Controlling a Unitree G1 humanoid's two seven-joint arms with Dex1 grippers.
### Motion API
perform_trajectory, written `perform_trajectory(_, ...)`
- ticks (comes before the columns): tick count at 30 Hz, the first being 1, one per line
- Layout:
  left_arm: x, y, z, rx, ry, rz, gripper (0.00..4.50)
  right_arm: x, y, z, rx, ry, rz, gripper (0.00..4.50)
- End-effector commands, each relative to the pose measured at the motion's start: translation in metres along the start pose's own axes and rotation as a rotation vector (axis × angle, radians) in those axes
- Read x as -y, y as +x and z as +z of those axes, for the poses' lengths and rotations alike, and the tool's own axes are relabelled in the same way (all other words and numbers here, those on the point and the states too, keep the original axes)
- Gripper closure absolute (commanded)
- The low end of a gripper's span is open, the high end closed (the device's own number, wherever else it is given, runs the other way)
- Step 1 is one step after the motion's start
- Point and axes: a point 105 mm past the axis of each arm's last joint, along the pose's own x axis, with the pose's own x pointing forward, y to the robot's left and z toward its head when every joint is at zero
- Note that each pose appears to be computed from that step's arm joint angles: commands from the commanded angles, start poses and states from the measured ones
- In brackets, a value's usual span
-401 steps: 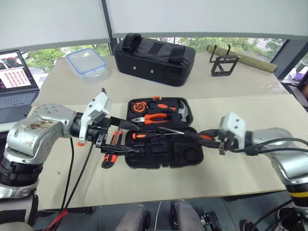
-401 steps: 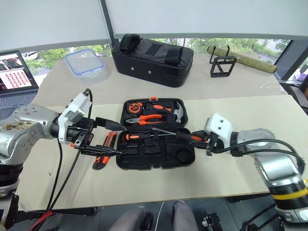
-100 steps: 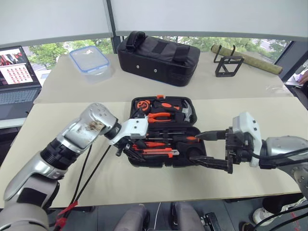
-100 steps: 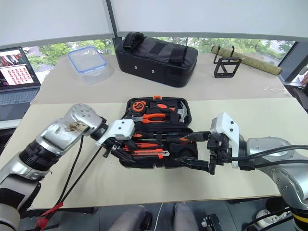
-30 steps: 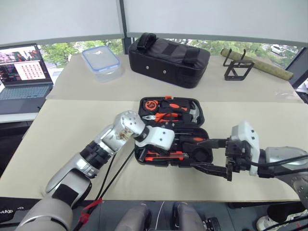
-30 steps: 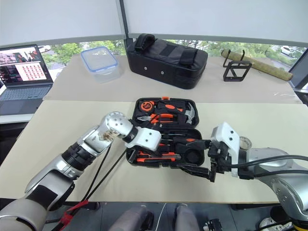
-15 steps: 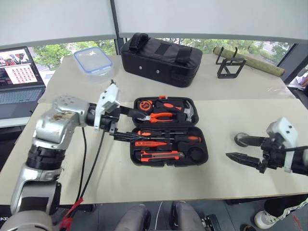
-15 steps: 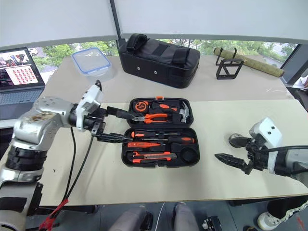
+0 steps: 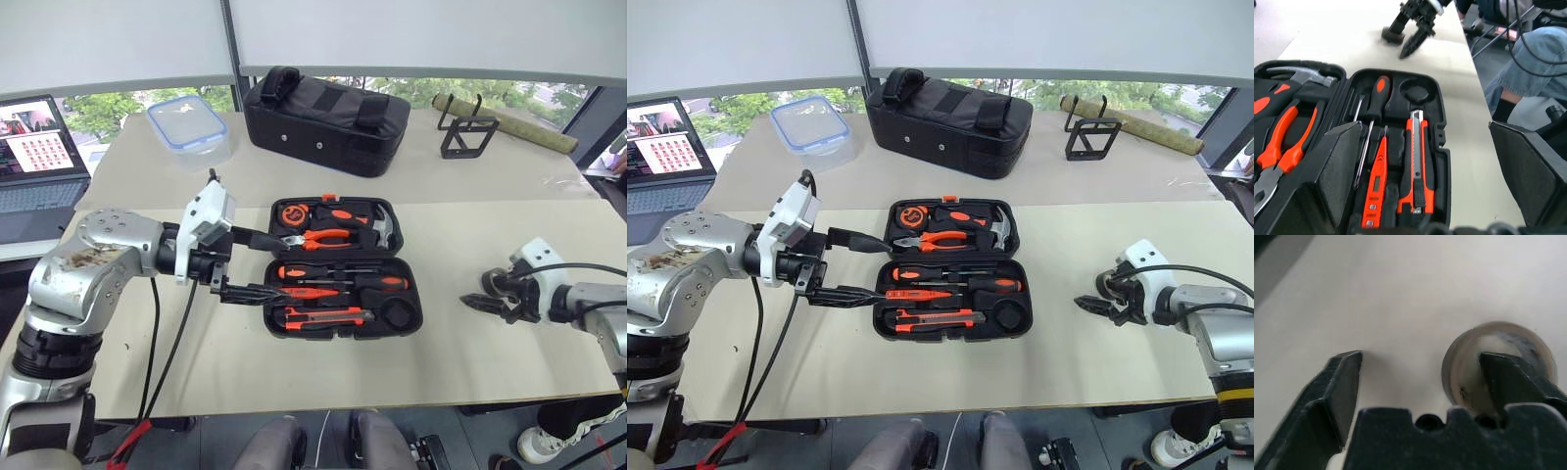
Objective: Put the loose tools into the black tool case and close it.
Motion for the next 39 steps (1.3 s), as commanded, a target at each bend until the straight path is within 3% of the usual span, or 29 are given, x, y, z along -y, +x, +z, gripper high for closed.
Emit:
perform_trajectory(1, 0.000, -0.006, 0.010, 0.016, 0.041, 0.012, 0.00, 0.003, 0.000, 0.004, 0.026, -0.015, 0.002, 2.11)
perform_trajectory(5, 0.000, -0.006, 0.007, -0.002, 0.050, 0.003, 0.00, 0.001, -0.009, 0.019, 0.077, -0.041, 0.042, 3.49)
perform_trajectory(8, 0.000, -0.005, 0.006, -0.007, 0.058, -0.003, 0.00, -0.017, -0.017, 0.045, 0.154, -0.088, 0.140, 4.48)
perform_trajectory(10, 0.001, -0.005, 0.005, -0.017, 0.064, -0.010, 0.00, -0.034, -0.020, 0.062, 0.209, -0.117, 0.212, 4.48)
perform_trajectory(13, 0.002, -0.006, -0.003, -0.057, 0.073, -0.027, 0.00, -0.083, -0.028, 0.085, 0.273, -0.237, 0.417, 4.48)
perform_trajectory(17, 0.004, -0.007, -0.012, -0.087, 0.076, -0.039, 0.00, -0.129, -0.023, 0.077, 0.216, -0.511, 0.504, 4.48)
perform_trajectory(20, 0.003, -0.007, -0.012, -0.089, 0.082, -0.038, 0.00, -0.150, -0.021, 0.079, 0.230, -0.523, 0.565, 4.48)
perform_trajectory(27, 0.000, -0.006, -0.012, -0.096, 0.089, -0.033, 0.00, -0.152, -0.004, 0.053, 0.096, -0.605, 0.522, 4.48)
perform_trajectory(37, -0.005, -0.006, -0.014, -0.108, 0.094, -0.017, 0.00, -0.157, 0.004, 0.051, 0.136, -0.571, 0.524, 4.48)
perform_trajectory(39, -0.006, -0.005, -0.015, -0.107, 0.093, -0.015, 0.00, -0.157, 0.004, 0.053, 0.144, -0.566, 0.517, 3.71)
